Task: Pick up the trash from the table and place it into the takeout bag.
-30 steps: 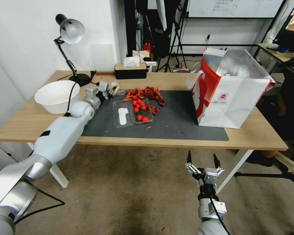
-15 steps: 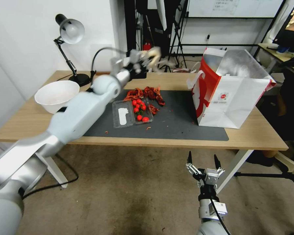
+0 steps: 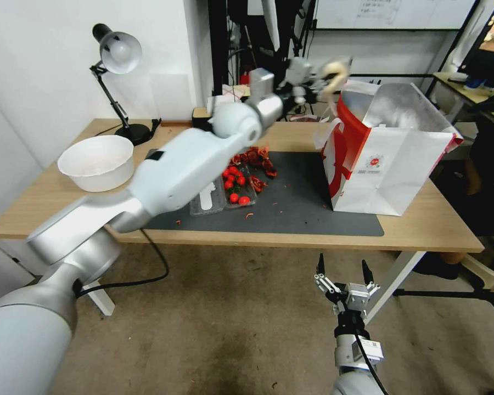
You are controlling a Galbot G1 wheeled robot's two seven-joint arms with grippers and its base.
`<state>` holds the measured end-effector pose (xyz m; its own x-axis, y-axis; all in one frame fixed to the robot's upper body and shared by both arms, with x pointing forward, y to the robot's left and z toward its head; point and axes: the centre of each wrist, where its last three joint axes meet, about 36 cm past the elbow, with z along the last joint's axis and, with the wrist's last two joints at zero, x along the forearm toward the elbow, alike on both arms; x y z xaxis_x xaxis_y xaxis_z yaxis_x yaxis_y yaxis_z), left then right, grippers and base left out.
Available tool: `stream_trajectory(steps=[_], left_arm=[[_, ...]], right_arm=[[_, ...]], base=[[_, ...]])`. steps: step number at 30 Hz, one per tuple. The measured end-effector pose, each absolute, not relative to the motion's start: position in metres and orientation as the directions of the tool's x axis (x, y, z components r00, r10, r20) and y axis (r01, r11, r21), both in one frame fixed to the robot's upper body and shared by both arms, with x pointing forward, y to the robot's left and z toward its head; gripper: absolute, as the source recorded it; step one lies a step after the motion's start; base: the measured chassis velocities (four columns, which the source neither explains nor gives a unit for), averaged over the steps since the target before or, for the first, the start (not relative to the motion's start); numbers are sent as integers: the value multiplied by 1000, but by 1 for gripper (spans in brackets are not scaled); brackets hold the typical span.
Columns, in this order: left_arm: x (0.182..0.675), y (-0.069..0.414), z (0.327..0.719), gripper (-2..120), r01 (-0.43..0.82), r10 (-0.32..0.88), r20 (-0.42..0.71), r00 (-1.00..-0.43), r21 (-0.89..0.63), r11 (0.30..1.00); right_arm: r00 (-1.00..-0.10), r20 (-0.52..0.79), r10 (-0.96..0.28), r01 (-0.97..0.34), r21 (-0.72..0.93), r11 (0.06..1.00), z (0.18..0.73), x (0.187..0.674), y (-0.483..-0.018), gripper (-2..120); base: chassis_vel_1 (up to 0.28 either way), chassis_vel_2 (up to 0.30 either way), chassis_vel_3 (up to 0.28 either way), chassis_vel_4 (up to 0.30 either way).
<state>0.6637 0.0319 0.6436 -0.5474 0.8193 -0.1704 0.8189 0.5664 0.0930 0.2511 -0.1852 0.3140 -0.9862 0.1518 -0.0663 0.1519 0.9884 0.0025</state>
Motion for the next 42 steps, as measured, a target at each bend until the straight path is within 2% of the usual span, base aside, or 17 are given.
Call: stream_trajectory(steps=[8, 17, 25, 27, 29, 31, 32, 35, 37, 39, 40, 42], left_arm=[[656, -10, 651, 5, 852, 853, -165, -496, 100, 515], [644, -59, 637, 6, 884, 888, -123, -444, 100, 456], [644, -63, 619, 33, 881, 887, -84, -454, 108, 461], [645, -61, 618, 43, 878, 885, -80, -459, 109, 466], [645, -60, 618, 45, 877, 884, -77, -461, 109, 467], [647, -57, 617, 57, 875, 882, -67, -467, 110, 472], [647, -57, 617, 57, 875, 882, -67, -467, 110, 472], [647, -55, 617, 74, 873, 881, -62, -470, 112, 474], [647, -54, 617, 75, 873, 880, -62, -470, 112, 474], [648, -52, 618, 87, 872, 879, -67, -473, 112, 477], [648, -52, 618, 87, 872, 879, -67, -473, 112, 477], [650, -48, 622, 95, 867, 874, -76, -480, 108, 486]], right_arm=[[-986, -69, 154, 154, 5, 988, 315, 252, -185, 100], [-985, -70, 158, 158, 7, 987, 315, 251, -185, 100], [-984, -74, 161, 161, 10, 987, 316, 249, -185, 100], [-984, -74, 162, 161, 11, 987, 316, 249, -185, 100], [-984, -75, 162, 161, 11, 987, 316, 250, -185, 100], [-984, -76, 162, 162, 11, 987, 316, 250, -185, 100], [-984, -76, 162, 162, 11, 987, 316, 250, -185, 100], [-983, -77, 164, 163, 12, 987, 316, 250, -185, 100], [-983, -77, 164, 164, 12, 986, 316, 250, -185, 100], [-983, -77, 165, 164, 12, 986, 316, 251, -185, 100], [-983, -77, 165, 164, 12, 986, 316, 251, -185, 100], [-983, -78, 165, 165, 12, 986, 316, 251, -185, 100]], base=[[0, 0, 0, 0], [0, 0, 0, 0], [0, 0, 0, 0], [0, 0, 0, 0], [0, 0, 0, 0], [0, 0, 0, 0], [0, 0, 0, 0], [0, 0, 0, 0], [0, 0, 0, 0], [0, 0, 0, 0], [0, 0, 0, 0], [0, 0, 0, 0]])
